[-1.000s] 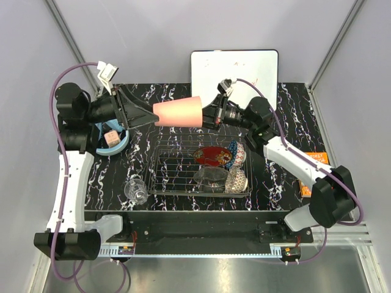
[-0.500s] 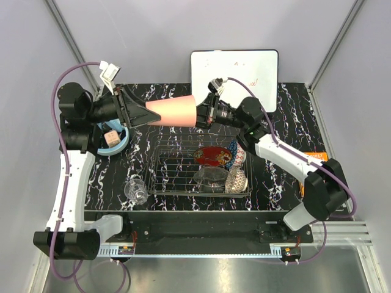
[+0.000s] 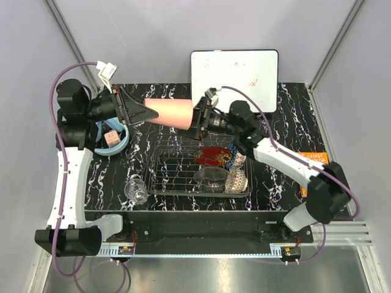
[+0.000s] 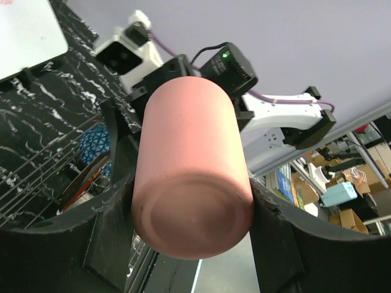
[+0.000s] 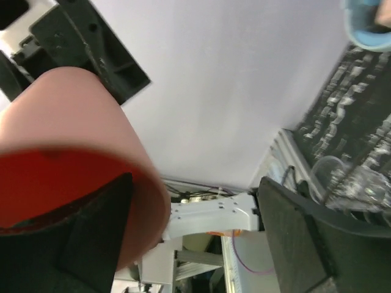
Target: Load the mixed dishes into the dish rack
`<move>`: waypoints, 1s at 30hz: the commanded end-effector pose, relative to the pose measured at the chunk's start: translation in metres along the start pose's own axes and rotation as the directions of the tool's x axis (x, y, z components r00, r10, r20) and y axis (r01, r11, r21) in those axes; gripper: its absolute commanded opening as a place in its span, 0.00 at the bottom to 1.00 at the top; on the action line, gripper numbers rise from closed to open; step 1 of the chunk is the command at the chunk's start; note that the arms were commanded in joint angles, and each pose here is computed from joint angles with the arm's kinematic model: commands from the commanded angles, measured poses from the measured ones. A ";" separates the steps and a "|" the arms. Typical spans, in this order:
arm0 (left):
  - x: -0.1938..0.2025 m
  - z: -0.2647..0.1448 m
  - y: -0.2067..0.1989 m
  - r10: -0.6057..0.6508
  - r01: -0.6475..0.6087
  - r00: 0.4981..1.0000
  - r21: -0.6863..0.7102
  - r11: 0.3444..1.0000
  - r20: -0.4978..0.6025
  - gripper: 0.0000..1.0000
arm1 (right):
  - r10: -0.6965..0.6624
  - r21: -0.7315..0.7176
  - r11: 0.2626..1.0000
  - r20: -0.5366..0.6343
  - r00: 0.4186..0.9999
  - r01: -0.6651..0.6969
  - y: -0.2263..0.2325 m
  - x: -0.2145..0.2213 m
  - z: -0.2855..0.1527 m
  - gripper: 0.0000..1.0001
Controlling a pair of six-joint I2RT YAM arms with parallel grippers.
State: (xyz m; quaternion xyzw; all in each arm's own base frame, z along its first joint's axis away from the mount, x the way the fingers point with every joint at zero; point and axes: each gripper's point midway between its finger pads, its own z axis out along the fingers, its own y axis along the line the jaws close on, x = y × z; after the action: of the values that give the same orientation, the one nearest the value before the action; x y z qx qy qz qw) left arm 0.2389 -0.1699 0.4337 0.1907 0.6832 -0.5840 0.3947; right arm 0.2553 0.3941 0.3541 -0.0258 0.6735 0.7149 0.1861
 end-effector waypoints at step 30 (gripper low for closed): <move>0.153 -0.006 0.196 0.052 -0.689 0.639 -0.541 0.482 -0.767 0.00 | -0.398 0.465 0.855 0.303 0.866 0.230 0.006 -0.053 -0.176 0.93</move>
State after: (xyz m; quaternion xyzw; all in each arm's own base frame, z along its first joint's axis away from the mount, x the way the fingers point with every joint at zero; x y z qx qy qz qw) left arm 0.2723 -0.1556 0.1986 0.3199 0.8993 -0.0476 0.2942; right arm 0.2669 0.2123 0.3516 0.0493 0.7501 0.5057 0.4233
